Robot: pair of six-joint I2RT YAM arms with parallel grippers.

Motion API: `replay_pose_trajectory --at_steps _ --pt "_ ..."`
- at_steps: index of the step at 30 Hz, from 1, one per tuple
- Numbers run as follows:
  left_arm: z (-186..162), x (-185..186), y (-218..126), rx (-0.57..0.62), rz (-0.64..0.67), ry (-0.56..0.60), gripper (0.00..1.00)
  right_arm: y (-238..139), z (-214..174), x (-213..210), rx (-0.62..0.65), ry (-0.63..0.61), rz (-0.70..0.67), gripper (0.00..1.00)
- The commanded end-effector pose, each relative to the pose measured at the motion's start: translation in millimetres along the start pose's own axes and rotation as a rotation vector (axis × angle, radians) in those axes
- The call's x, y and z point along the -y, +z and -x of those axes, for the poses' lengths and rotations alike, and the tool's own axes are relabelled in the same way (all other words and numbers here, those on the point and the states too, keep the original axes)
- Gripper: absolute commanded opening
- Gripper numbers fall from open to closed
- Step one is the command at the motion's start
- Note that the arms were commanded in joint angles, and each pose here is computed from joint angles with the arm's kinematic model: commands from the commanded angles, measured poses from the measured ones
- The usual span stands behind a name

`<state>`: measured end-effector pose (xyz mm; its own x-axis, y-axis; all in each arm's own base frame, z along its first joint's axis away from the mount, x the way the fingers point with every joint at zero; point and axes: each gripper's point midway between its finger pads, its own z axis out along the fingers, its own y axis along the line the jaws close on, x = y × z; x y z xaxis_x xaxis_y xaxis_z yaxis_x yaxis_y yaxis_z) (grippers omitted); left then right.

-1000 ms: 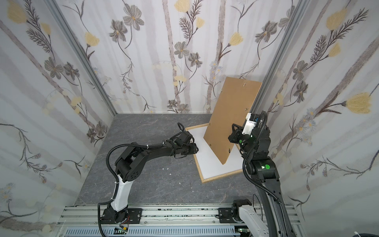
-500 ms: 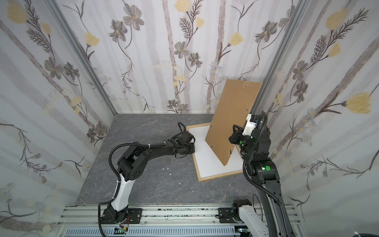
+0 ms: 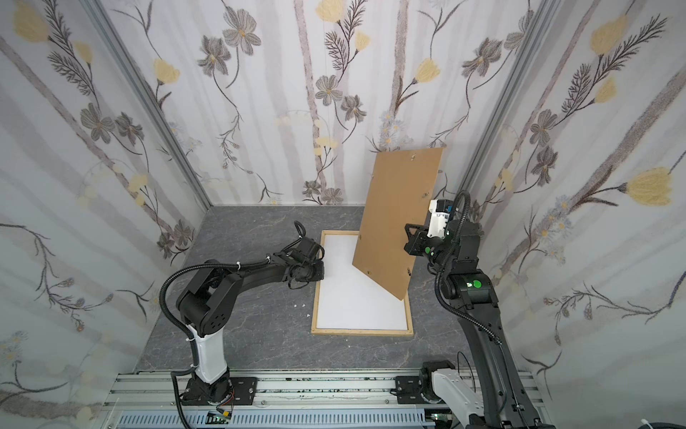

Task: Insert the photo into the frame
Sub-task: 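Grasp the frame's near wooden edge with the left gripper while right holds backing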

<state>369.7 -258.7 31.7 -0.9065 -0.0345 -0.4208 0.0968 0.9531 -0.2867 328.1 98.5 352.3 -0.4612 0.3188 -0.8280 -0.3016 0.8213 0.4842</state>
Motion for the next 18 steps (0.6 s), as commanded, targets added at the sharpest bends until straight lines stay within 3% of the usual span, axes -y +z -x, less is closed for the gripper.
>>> replay_pose_trajectory --at_steps 1,9,18 --pt "-7.1 -21.5 -9.3 -0.013 0.027 0.022 0.19 6.9 2.5 -34.7 -0.040 0.014 0.216 0.00" --pt "-17.7 -56.1 -25.8 -0.007 0.036 -0.026 0.19 27.8 -18.7 -49.0 -0.212 0.130 0.397 0.00" --pt "-18.5 -83.2 -38.4 0.018 0.032 -0.069 0.20 48.9 -44.1 -40.9 -0.324 0.231 0.460 0.00"
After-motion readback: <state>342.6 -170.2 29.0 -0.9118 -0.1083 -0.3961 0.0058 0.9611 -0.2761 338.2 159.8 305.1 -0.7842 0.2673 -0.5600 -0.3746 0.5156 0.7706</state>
